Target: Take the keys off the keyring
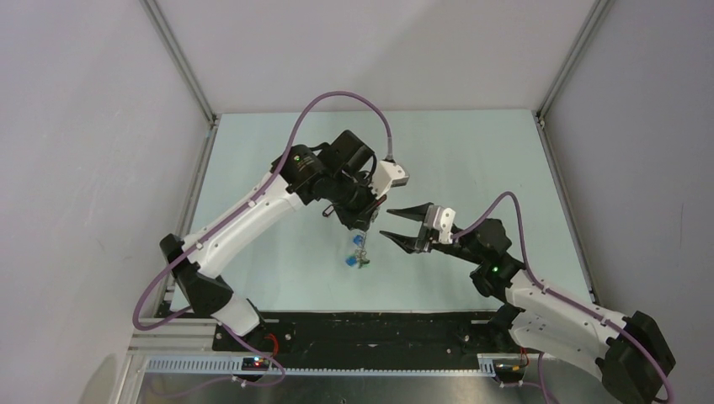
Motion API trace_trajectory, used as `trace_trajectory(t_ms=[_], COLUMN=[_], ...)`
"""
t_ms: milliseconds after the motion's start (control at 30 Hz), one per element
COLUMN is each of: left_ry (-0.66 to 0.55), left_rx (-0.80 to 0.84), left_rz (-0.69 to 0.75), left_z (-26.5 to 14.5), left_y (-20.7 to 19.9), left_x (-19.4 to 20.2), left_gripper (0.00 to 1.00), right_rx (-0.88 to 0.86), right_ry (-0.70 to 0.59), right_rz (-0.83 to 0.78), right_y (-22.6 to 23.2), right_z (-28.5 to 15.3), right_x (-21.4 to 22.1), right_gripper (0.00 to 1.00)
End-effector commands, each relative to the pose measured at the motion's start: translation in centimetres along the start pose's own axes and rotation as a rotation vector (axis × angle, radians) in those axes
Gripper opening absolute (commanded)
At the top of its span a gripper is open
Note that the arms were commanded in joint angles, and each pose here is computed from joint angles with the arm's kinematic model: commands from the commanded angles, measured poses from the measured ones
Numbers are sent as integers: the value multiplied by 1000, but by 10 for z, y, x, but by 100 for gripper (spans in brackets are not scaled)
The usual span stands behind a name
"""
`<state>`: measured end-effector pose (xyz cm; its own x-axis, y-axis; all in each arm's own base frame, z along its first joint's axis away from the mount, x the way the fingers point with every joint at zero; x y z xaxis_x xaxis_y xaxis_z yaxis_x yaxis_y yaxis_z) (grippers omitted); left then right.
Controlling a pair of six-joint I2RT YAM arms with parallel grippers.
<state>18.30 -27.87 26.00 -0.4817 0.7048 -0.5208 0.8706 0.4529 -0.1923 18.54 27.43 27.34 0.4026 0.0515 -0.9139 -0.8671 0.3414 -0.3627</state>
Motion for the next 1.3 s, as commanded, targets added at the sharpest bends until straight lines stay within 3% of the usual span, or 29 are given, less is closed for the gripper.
trace_trajectory(t_ms=[0, 300, 467, 633, 700, 1267], left_ry=[-71, -92, -110, -120, -123, -129], left_rx=[40, 61, 69, 81, 70, -55], left_rz=[52, 78, 102, 133, 135, 83], left_z=[-13, -19, -25, -29, -30, -29], left_y=[-12, -20, -25, -30, -28, -9], left_x=[-12, -14, -14, -13, -13, -18], left_gripper=[0, 0, 0, 0, 0, 17], right_rx=[19, 0, 24, 47, 57, 48], right_ry=[-112, -106, -73, -59, -51, -52], right_rz=[-36, -48, -53, -55, -55, -76], right_y=[-9, -5, -8, -12, -13, -9], right_z=[14, 26, 27, 27, 26, 15], right_x=[-35, -32, -23, -19, -19, -31], right_gripper=[52, 46, 32, 5, 0, 0])
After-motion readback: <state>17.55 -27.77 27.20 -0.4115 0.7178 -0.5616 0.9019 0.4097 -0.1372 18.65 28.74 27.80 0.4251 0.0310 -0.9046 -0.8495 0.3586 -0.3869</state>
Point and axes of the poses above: each gripper's point midway between its finger pads, its own z axis out along the fingers, its own y axis along the line the jaws close on, x = y × z, the point moved 1 cm from there along -z, back along the fingers, and after that the axes turned 4 degrees about -z, right-handed, at the moved point
